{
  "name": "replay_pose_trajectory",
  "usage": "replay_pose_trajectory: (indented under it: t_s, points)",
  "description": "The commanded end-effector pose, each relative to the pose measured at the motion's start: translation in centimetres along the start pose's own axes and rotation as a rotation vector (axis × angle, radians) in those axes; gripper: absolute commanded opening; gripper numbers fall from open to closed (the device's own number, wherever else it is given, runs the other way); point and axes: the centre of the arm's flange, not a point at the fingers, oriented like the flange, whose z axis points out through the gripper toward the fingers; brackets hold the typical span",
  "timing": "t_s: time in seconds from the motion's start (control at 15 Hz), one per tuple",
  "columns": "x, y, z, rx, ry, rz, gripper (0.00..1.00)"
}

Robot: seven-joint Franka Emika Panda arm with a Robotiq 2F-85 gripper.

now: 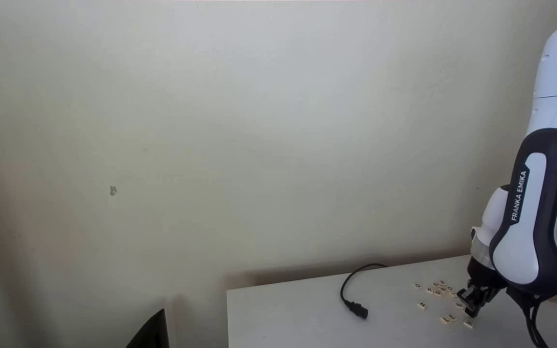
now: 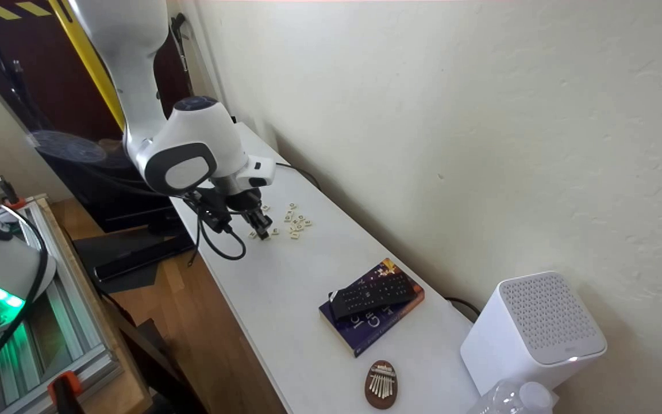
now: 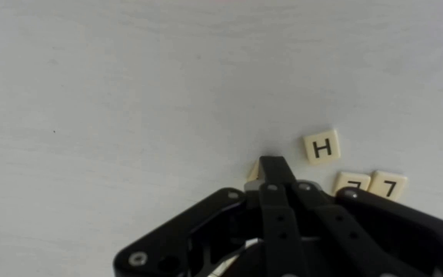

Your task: Spell out the word "leg" with the letter blocks

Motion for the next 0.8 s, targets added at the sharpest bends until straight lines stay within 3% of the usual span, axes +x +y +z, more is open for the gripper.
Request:
replay_pose_trajectory:
  t_s: [0.0,0.73]
  points:
    - [0.5,-0.1,0.9,0.018,-0.006,0.018,0.0]
    - [0.4,-1.3,1.2,0.065,-0.017,0.012,0.0]
